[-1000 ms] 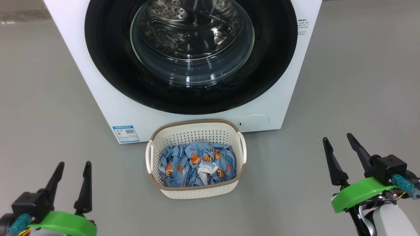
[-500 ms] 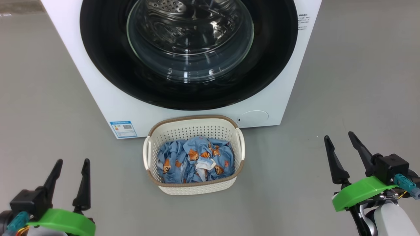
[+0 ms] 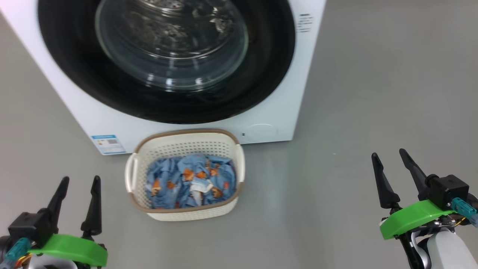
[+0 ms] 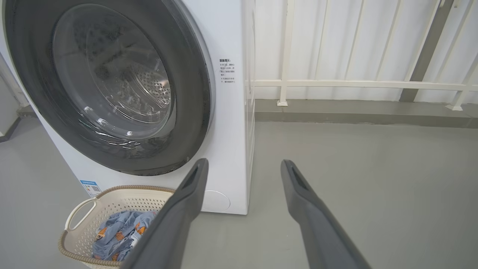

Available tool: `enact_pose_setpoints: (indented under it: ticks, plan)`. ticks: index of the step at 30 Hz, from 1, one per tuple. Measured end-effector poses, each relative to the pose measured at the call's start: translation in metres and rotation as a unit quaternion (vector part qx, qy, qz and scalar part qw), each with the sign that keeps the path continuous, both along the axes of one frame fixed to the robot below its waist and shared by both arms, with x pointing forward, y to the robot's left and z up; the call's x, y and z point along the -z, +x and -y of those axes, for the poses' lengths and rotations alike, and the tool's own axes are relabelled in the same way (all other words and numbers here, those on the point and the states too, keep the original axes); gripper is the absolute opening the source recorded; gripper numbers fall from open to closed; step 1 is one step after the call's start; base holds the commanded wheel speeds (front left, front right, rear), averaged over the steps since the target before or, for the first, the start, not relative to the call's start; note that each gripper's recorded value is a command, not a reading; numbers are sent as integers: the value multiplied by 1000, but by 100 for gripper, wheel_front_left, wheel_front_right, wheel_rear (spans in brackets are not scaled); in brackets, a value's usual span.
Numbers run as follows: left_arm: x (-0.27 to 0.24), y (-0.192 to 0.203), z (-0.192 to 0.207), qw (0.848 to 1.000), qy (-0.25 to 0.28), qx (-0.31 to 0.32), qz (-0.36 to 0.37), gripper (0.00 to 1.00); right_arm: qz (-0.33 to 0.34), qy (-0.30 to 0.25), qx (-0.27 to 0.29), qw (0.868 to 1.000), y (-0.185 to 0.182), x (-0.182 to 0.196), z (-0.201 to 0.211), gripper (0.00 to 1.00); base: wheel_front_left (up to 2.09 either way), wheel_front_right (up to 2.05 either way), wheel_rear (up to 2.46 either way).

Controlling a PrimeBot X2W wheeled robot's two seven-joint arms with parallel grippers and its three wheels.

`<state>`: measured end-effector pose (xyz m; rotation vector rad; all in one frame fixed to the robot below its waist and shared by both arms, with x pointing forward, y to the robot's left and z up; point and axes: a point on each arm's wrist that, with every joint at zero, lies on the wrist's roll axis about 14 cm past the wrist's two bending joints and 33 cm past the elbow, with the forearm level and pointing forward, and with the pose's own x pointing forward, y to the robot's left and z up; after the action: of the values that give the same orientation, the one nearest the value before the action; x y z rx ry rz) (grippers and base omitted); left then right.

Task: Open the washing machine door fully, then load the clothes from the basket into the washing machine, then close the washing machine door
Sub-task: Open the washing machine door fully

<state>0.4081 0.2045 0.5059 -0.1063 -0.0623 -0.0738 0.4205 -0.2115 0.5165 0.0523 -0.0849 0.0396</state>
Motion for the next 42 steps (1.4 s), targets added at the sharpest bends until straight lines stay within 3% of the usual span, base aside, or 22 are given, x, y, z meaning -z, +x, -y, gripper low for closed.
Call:
enact_pose_setpoints:
  ticks: [14,42]
  plan:
    - [-6,4,7,1000,2,7,12,100,3,3,3,1000,4,-1,1,100,75,75,-151]
    - [-20,-3,8,999,10,10,31,100,21,5,0,1000,0,-14,-2,100,1,1,-2]
